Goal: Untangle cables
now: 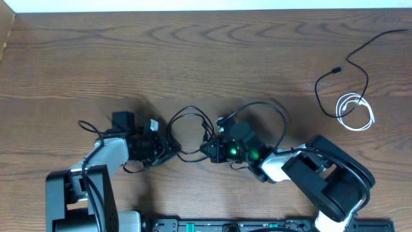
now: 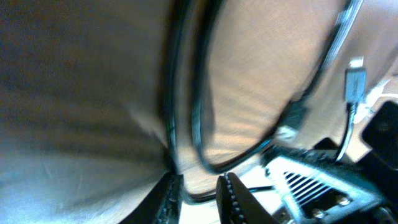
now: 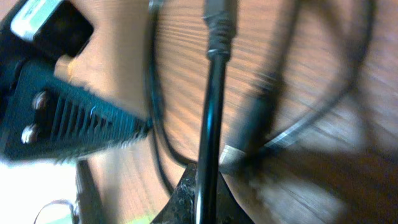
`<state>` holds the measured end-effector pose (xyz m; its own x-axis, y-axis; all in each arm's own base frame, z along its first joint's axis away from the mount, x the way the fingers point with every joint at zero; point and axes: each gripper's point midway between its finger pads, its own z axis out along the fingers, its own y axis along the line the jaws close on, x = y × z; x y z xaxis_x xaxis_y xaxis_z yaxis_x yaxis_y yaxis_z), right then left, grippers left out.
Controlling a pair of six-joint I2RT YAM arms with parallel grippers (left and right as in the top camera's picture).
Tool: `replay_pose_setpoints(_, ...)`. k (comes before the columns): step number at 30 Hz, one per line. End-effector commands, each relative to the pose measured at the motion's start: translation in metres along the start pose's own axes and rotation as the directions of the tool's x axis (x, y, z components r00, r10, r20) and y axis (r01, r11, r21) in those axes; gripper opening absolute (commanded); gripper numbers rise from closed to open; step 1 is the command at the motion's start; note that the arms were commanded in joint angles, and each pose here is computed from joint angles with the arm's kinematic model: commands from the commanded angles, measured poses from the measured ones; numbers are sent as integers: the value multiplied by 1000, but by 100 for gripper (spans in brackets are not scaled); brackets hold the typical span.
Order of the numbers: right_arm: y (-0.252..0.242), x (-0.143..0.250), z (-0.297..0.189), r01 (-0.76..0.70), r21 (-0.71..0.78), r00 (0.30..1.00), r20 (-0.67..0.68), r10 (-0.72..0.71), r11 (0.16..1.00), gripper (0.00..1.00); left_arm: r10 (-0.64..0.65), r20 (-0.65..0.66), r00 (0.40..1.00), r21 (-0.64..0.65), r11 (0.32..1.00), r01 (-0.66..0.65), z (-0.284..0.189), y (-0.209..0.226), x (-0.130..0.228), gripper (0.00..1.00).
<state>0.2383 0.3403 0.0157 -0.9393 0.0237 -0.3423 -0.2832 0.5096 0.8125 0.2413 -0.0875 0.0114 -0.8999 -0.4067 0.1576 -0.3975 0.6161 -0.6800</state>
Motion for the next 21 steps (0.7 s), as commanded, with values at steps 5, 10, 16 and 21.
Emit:
replay_pose_setpoints(5, 29, 13, -7, 191, -195, 975, -76, -209, 962, 1, 45, 56, 997, 40, 998, -47, -14, -12, -21, 42)
replay_pose_setpoints(10, 29, 13, -7, 191, -193, 975, -75, -209, 962, 1, 24, 105, 994, -167, 986, -6, -16, 25, -28, 48)
replay_pose_setpoints(16, 27, 14, -7, 185, -187, 976, -82, -203, 965, 1, 27, 137, 990, -262, 965, 10, -21, 41, -32, 100)
replay_pose_setpoints(21, 24, 13, -6, 181, -171, 977, -77, -196, 968, 1, 34, 158, 987, -318, 948, 19, -24, 51, -36, 100)
